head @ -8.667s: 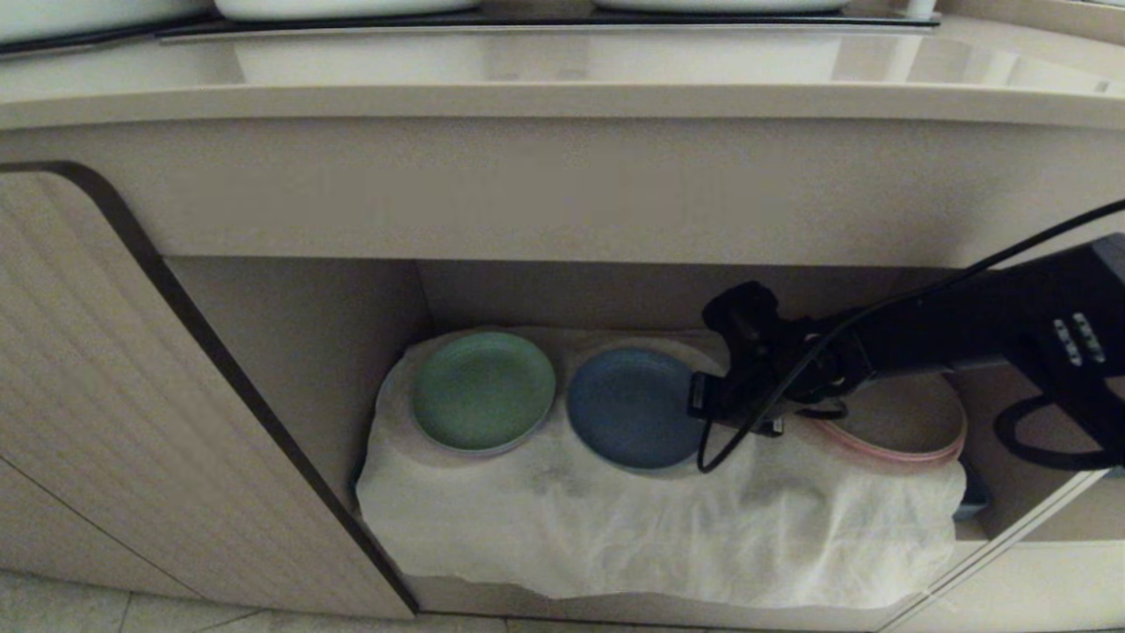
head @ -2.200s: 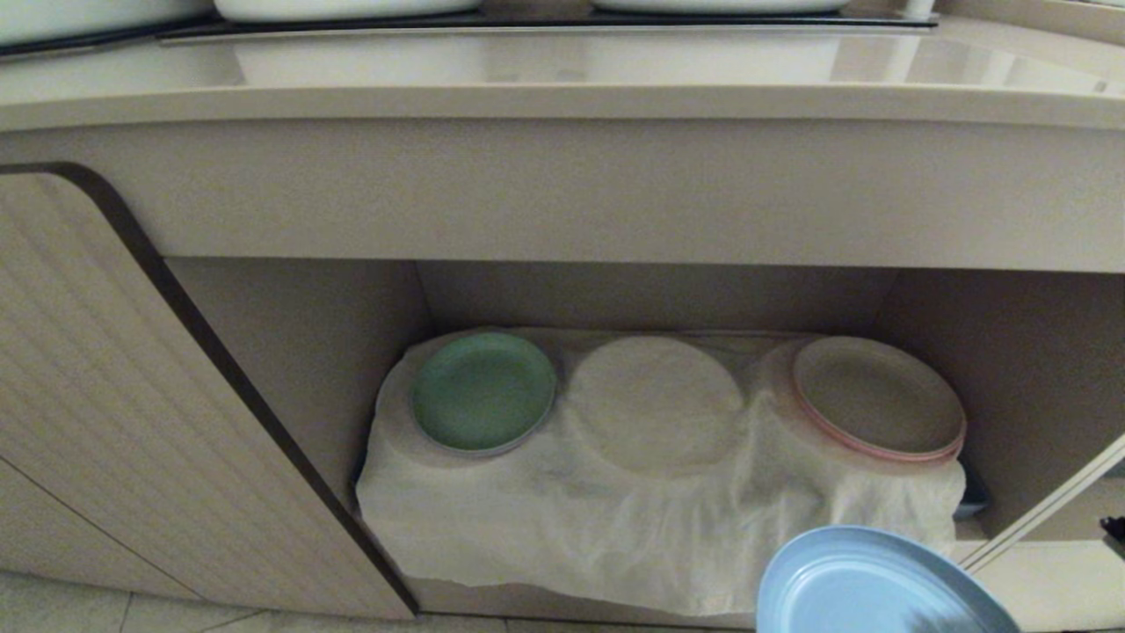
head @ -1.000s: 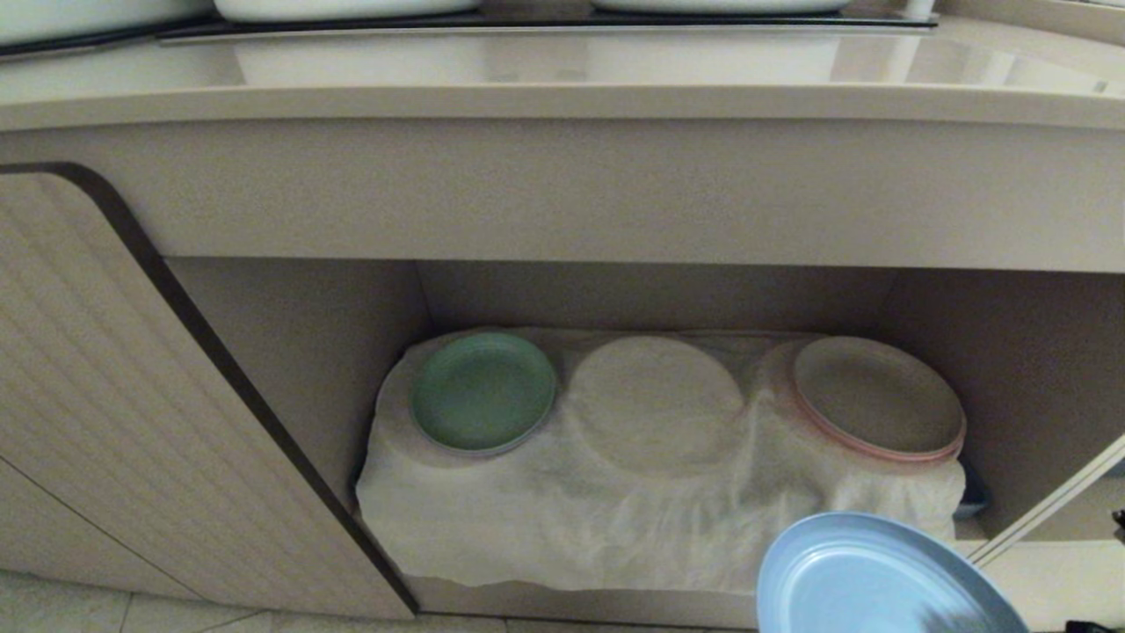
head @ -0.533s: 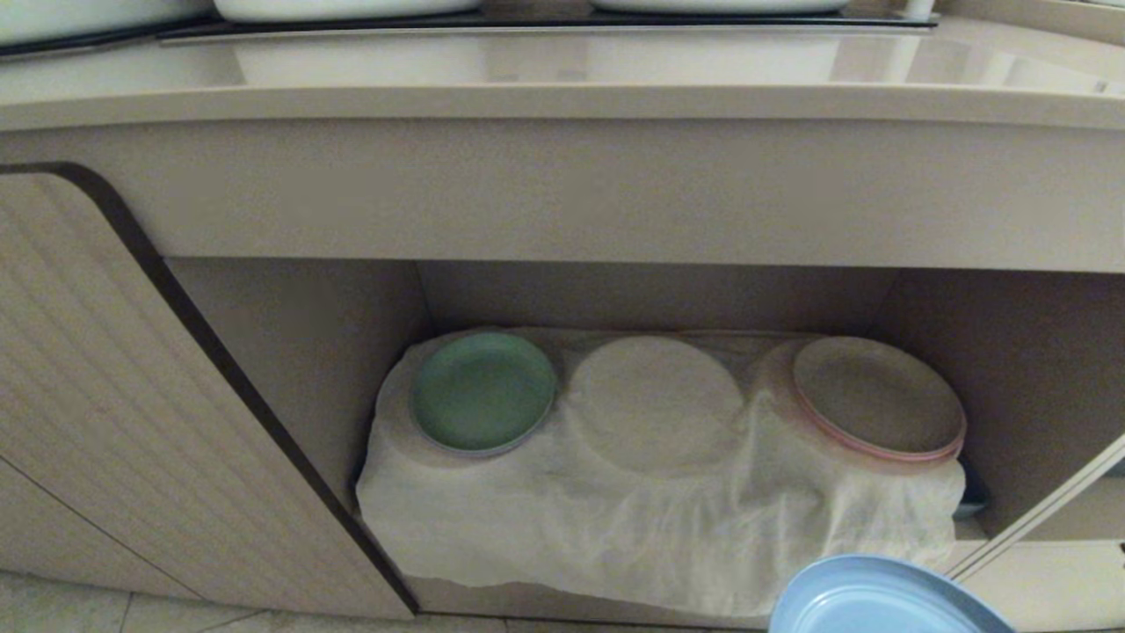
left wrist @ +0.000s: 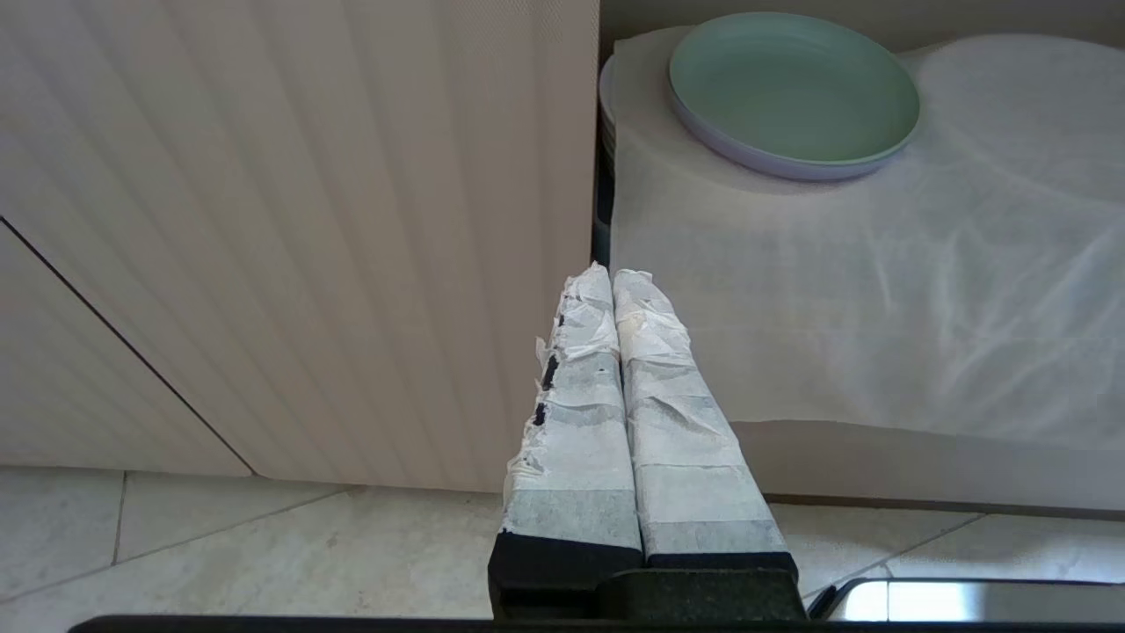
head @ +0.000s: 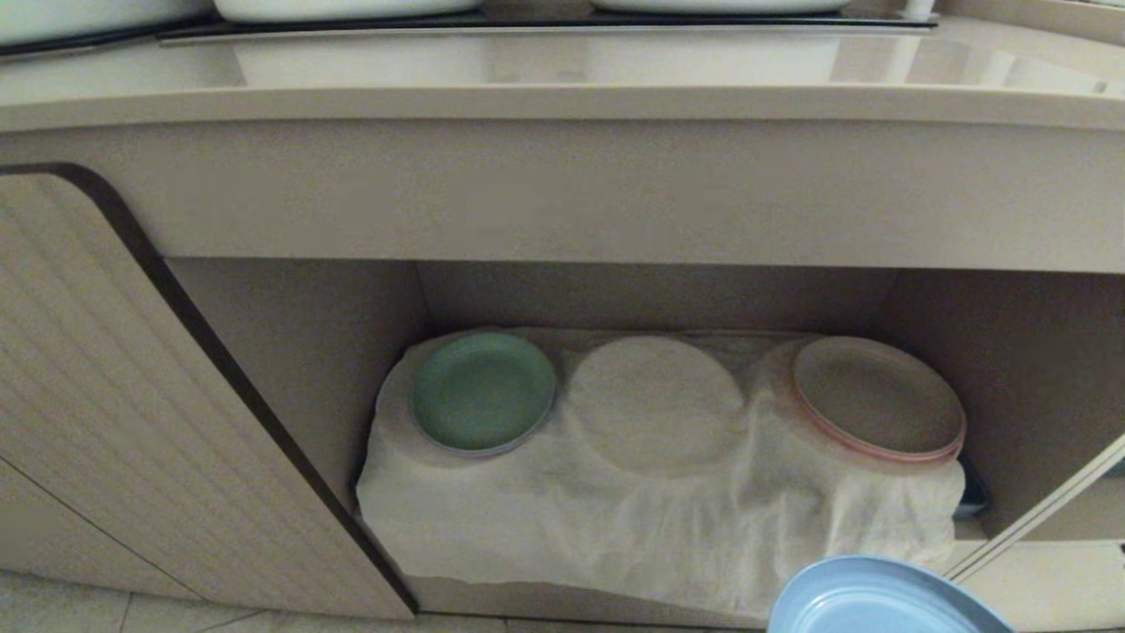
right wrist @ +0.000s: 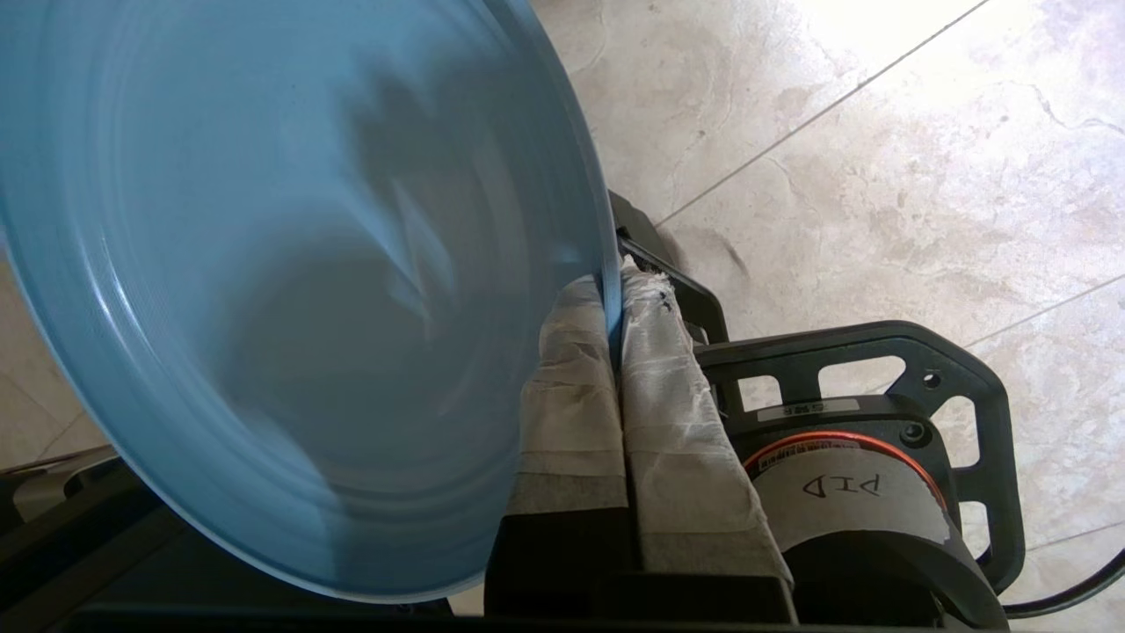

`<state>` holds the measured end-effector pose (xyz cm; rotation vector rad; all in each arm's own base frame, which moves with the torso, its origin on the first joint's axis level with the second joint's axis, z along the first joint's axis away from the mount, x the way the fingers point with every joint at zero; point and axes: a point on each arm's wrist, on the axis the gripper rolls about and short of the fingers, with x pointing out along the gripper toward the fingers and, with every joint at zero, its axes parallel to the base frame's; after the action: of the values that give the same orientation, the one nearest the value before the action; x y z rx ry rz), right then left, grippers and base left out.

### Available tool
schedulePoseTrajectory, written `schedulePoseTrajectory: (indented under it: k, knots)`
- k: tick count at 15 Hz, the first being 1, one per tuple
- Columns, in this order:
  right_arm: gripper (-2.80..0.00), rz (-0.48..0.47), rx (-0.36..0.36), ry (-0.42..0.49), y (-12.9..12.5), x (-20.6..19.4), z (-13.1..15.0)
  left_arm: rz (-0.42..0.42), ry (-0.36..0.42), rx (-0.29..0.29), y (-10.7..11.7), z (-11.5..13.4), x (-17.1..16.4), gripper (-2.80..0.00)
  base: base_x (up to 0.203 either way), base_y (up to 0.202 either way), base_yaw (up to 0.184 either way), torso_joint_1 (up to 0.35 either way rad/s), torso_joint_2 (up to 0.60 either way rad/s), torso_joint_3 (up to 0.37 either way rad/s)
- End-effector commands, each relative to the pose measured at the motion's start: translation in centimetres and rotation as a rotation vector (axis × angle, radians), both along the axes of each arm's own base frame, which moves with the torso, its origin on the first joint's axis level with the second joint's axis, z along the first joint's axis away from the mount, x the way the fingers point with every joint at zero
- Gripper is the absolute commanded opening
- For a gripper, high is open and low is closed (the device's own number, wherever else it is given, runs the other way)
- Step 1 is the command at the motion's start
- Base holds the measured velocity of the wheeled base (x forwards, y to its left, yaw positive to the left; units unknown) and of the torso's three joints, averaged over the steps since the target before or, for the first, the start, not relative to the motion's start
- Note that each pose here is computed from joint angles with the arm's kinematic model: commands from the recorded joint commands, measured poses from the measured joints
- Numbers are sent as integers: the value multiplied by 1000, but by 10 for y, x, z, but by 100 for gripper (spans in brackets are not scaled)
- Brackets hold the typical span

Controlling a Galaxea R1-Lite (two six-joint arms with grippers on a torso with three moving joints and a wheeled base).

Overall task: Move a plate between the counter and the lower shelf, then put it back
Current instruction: Put the plate

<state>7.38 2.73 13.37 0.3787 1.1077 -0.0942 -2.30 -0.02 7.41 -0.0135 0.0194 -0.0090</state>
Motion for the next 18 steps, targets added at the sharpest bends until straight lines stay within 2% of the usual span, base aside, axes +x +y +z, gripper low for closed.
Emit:
schedulePoseTrajectory:
  k: [1, 4, 18]
  knots:
    - [-280, 2, 0, 4, 0, 0, 0, 0, -1, 0, 0, 0, 0, -280, 0, 0, 0, 49, -189, -139]
    - [-280, 4, 0, 2, 1, 0, 0, 0, -1, 0, 0, 0, 0, -280, 0, 0, 0, 69, -235, -253]
    - [-280, 21, 5, -12, 2, 1, 4, 0, -1, 0, 0, 0, 0, -280, 0, 0, 0, 189, -496, -286]
